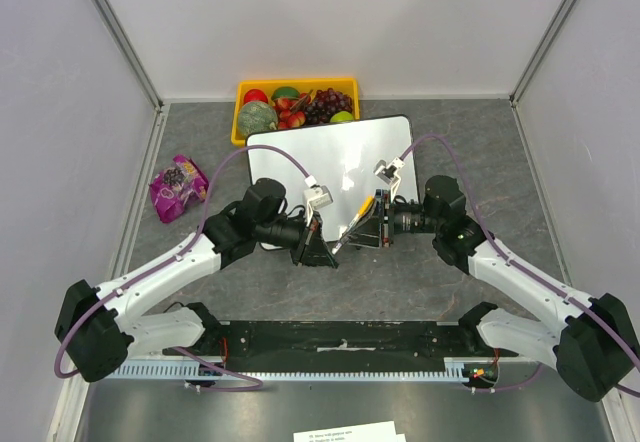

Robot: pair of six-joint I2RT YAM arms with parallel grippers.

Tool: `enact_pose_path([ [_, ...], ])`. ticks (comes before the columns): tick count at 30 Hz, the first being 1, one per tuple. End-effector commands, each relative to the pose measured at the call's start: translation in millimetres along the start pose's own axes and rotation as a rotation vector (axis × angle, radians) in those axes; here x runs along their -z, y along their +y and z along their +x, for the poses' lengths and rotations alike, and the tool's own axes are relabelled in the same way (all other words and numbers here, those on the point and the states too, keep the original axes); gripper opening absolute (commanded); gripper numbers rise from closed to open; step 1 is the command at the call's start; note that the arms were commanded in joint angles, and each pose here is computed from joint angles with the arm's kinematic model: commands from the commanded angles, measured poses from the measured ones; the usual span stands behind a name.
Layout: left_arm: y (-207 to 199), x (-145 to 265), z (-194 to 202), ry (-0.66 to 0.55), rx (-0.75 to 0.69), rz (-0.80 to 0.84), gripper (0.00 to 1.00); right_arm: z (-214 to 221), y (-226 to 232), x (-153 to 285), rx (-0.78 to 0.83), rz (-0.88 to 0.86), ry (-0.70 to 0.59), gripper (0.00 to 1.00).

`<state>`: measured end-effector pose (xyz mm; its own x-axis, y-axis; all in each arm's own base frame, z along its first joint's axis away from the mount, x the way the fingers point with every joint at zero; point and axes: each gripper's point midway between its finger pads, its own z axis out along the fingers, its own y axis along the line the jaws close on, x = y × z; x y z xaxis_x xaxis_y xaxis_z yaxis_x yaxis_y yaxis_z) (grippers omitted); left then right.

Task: Write a sentence on the whiteboard
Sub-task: Pick up the whiteboard stand from the center of the board.

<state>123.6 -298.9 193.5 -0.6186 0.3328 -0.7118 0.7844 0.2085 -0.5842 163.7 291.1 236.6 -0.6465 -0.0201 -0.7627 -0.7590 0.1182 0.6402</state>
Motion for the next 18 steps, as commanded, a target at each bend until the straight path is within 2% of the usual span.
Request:
enact_pose_path([
  [1,-13,4,-14,-0.024,-0.081,0.043,0.02,-13,10,0,0.048,-0.032,-0.017,0.26],
  [4,-15,3,-12,-0.018,-0.081,0.051,0.02,-17,8,4,0.038,-0.018,-0.04,0.29],
  [9,-17,3,-11,-0.018,-0.084,0.055,0.02,-24,10,9,0.035,-0.032,-0.067,0.41],
  [12,-18,3,-11,-0.018,-0.085,0.057,0.02,-24,11,9,0.033,-0.038,-0.064,0.45],
  [18,-16,1,-10,-0.015,-0.085,0.06,0.02,-20,11,9,0.029,-0.051,-0.046,0.4],
])
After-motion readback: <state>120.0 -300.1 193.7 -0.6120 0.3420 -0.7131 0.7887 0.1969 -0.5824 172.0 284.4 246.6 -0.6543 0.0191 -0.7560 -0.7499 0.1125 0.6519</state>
